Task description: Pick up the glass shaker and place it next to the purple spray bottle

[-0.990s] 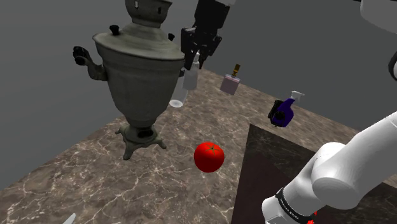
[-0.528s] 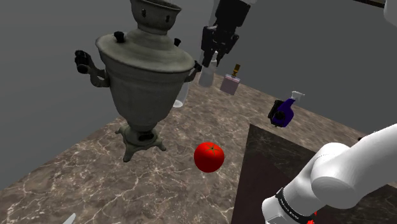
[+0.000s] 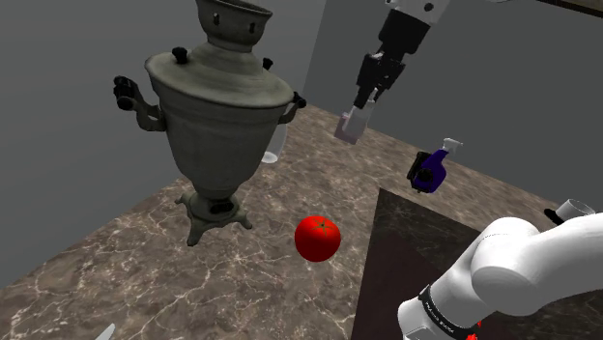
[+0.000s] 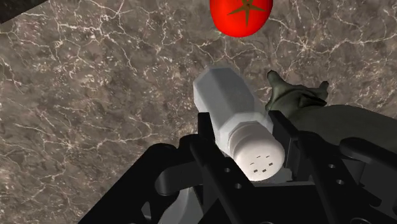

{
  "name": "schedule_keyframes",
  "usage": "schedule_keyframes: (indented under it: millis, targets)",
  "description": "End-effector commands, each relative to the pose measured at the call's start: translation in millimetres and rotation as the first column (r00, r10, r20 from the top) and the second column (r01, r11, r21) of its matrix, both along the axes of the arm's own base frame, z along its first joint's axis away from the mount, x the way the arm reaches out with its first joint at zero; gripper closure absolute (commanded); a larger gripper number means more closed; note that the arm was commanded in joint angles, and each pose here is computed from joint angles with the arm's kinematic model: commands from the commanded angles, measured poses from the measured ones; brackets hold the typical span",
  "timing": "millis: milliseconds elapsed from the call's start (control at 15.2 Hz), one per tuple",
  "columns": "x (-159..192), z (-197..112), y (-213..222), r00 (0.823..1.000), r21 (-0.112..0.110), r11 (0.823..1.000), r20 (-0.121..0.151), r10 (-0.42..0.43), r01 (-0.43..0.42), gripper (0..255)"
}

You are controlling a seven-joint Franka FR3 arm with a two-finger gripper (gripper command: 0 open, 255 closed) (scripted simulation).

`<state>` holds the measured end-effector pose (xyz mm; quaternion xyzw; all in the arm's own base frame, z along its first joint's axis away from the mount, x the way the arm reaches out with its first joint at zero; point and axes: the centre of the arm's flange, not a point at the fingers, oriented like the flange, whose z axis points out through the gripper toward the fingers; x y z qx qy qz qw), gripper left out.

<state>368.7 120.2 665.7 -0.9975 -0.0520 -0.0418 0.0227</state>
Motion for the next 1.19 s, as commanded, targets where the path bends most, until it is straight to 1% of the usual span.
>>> schedule_keyframes:
  millis: [0, 1122]
  targets:
    - [-8, -1, -23, 1.0, 0.0, 1.0, 0.0, 0.001, -0.001, 255]
    - [-93, -1, -231, 1.0, 0.0, 1.0, 0.0, 0.001, -0.001, 255]
